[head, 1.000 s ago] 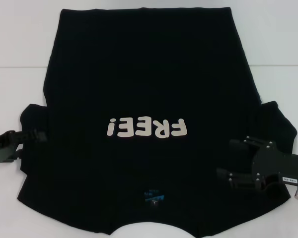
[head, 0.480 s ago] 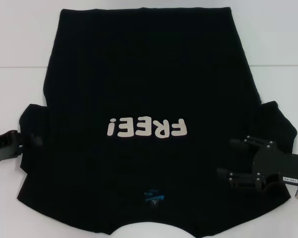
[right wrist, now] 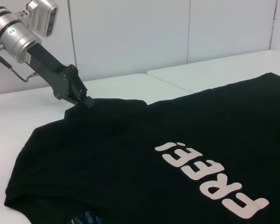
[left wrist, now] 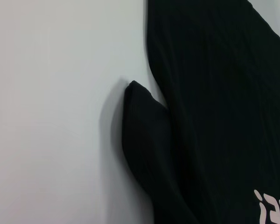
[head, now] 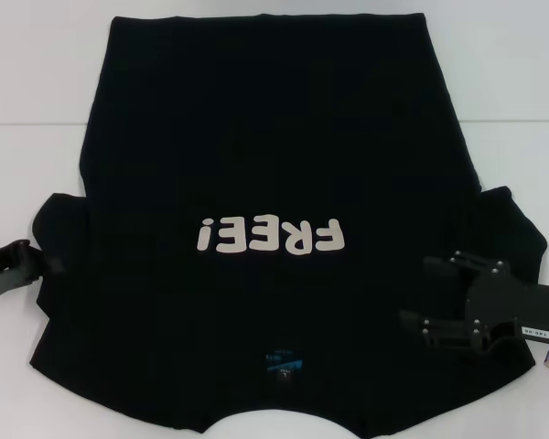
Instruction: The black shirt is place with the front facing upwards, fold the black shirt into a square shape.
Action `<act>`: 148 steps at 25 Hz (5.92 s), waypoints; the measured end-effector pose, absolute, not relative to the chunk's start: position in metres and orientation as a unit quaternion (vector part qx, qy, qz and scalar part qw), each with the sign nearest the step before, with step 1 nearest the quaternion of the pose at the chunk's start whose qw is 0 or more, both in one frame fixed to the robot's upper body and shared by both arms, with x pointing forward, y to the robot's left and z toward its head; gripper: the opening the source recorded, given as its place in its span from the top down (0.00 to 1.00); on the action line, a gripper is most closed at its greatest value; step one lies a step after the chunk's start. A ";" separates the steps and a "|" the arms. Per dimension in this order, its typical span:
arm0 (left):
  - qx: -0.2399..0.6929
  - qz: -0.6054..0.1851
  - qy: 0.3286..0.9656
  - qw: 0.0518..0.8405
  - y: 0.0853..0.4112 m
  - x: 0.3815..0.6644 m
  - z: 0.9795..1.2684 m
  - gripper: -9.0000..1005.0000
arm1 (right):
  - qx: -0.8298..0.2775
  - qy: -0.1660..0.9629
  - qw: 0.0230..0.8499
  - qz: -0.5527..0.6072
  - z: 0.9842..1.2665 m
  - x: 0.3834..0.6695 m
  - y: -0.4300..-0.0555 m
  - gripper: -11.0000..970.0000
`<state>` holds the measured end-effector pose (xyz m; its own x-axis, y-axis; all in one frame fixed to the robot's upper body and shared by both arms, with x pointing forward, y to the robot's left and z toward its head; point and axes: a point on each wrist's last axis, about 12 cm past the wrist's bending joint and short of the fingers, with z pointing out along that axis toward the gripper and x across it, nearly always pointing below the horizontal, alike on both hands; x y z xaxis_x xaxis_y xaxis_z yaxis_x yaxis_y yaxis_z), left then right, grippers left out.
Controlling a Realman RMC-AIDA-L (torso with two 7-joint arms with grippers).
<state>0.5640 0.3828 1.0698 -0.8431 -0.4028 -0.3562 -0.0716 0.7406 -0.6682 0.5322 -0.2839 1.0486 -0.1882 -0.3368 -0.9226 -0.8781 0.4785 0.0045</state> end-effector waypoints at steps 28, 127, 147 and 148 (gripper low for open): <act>-0.129 -0.256 0.911 0.298 0.414 0.574 1.089 0.99 | -0.429 0.712 0.476 0.287 1.050 0.531 -0.284 0.07; -0.261 -0.405 0.828 0.288 0.316 0.596 1.053 0.08 | -0.423 0.716 0.473 0.290 1.047 0.529 -0.283 0.08; -0.150 -0.477 0.802 0.326 0.249 0.622 1.082 0.08 | -0.418 0.718 0.476 0.289 1.047 0.529 -0.285 0.08; -0.121 -0.488 0.797 0.336 0.258 0.614 1.084 0.08 | -0.417 0.718 0.477 0.288 1.047 0.529 -0.285 0.08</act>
<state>0.6143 0.2579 1.0839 -0.7455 -0.5204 -0.4164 0.1346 0.4943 -0.8588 0.5288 -0.2854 1.0470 -0.1983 -0.3241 -0.9250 -0.8737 0.4862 0.0169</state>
